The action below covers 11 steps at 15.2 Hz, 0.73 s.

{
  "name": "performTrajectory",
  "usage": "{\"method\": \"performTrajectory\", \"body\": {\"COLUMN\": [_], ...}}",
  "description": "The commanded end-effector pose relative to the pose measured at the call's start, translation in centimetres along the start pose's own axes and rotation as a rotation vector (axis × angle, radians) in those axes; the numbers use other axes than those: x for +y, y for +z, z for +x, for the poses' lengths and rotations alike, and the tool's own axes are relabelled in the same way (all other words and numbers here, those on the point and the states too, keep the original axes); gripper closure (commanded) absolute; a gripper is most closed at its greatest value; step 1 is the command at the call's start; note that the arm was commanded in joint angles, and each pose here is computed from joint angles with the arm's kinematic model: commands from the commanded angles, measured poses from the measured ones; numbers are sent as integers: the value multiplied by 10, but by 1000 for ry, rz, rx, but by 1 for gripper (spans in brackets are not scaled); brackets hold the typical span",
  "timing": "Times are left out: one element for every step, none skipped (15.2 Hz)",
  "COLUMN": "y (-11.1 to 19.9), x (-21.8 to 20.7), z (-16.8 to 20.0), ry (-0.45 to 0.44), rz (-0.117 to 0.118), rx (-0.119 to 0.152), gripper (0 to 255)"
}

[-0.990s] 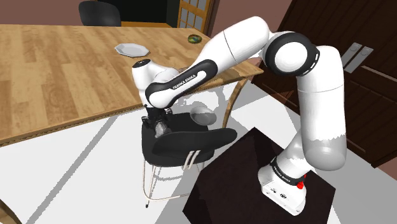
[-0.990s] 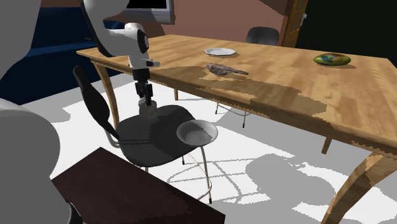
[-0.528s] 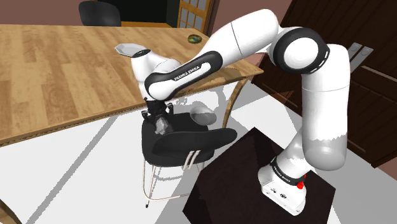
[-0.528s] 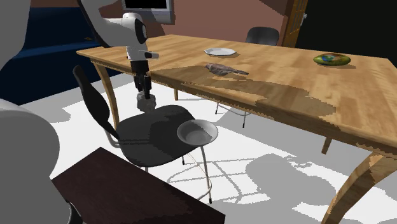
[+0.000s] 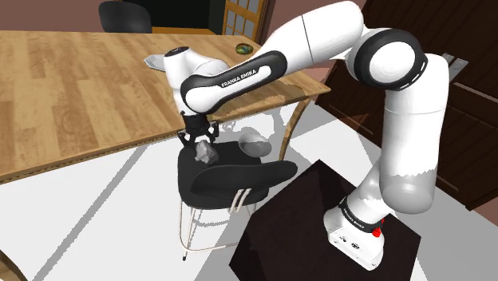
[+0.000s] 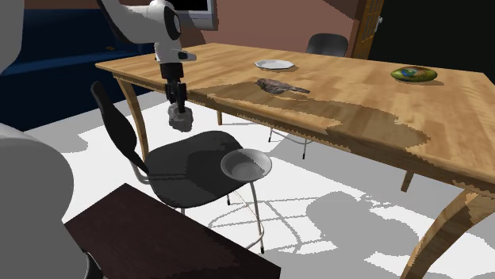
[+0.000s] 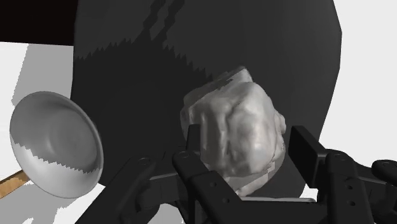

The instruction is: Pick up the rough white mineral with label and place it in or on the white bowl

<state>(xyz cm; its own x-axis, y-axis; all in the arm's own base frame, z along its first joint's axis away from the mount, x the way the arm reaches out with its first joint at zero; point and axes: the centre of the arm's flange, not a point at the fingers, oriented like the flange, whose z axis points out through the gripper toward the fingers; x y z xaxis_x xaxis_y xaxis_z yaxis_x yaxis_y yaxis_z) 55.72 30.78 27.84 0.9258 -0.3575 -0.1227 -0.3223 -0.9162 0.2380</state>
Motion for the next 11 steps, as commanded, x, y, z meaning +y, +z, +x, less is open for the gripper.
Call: {"method": "performTrajectory", "body": {"y": [-10,-14,-12,-9,-7,-5,-3,-1,1,4,6], "x": [3,4,17,29,42,55,68,80,93,106,118], "z": [-1,-2,1,4,7,10,13,16,19,21,24], "ry": [0,0,0,0,0,0,0,0,0,0,0], "rz": [0,0,0,0,0,0,0,0,0,0,0], "rx": [0,0,0,0,0,0,0,0,0,0,0], "gripper": [255,255,255,255,255,255,255,255,255,255,255]}}
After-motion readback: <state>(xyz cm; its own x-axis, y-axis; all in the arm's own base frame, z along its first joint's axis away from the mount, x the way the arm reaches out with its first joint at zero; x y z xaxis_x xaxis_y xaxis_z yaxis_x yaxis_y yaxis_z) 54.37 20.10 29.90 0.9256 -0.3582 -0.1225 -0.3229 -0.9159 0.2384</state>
